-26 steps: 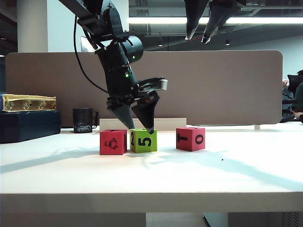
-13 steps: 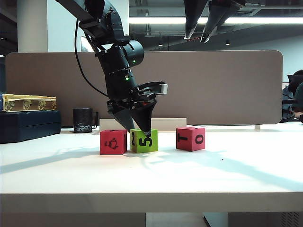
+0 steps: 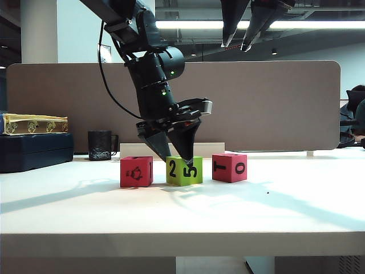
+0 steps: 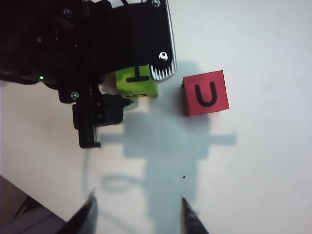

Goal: Select the appropriate blocks from the scattered letter blocks on the table and arrange them in a row to spell out "THU".

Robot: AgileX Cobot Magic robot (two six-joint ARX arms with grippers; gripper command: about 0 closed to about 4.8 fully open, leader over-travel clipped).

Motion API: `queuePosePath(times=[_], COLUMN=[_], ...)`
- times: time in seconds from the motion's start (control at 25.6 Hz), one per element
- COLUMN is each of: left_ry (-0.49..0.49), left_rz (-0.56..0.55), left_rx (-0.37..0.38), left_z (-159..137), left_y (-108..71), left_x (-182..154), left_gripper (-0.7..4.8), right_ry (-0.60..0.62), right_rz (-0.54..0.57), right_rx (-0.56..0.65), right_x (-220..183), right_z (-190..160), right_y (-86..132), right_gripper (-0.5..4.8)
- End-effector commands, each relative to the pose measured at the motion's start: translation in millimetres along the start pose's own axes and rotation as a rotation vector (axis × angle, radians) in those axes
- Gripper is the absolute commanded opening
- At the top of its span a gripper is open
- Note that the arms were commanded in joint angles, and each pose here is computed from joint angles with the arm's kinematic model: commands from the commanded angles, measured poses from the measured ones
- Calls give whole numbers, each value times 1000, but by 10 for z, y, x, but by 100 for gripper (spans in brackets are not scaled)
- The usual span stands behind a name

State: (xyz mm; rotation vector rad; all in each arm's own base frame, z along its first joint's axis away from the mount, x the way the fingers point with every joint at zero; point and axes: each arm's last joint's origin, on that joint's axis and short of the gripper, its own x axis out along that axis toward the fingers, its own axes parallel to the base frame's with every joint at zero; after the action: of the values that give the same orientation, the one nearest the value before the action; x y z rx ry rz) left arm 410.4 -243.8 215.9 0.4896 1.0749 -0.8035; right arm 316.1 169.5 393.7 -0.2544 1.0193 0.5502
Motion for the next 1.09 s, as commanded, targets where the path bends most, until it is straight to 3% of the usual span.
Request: queuePosePath(times=[0.04, 0.39, 1.09], left_ry=[4, 70, 51], left_rz=[-3, -26, -73], left_rx=[-46, -59, -5], left_z=[11, -50, 40], left_y=[-35, -66, -327], left_x=[-21, -25, 8], left_gripper=[335, 335, 335], right_ry=[-20, -24, -33], right_rz=[2, 2, 1], right_rx=[-3, -4, -5], right_x=[-34, -30, -32], right_z=[9, 13, 22], right_y=[11, 11, 11], right_gripper=[216, 216, 216])
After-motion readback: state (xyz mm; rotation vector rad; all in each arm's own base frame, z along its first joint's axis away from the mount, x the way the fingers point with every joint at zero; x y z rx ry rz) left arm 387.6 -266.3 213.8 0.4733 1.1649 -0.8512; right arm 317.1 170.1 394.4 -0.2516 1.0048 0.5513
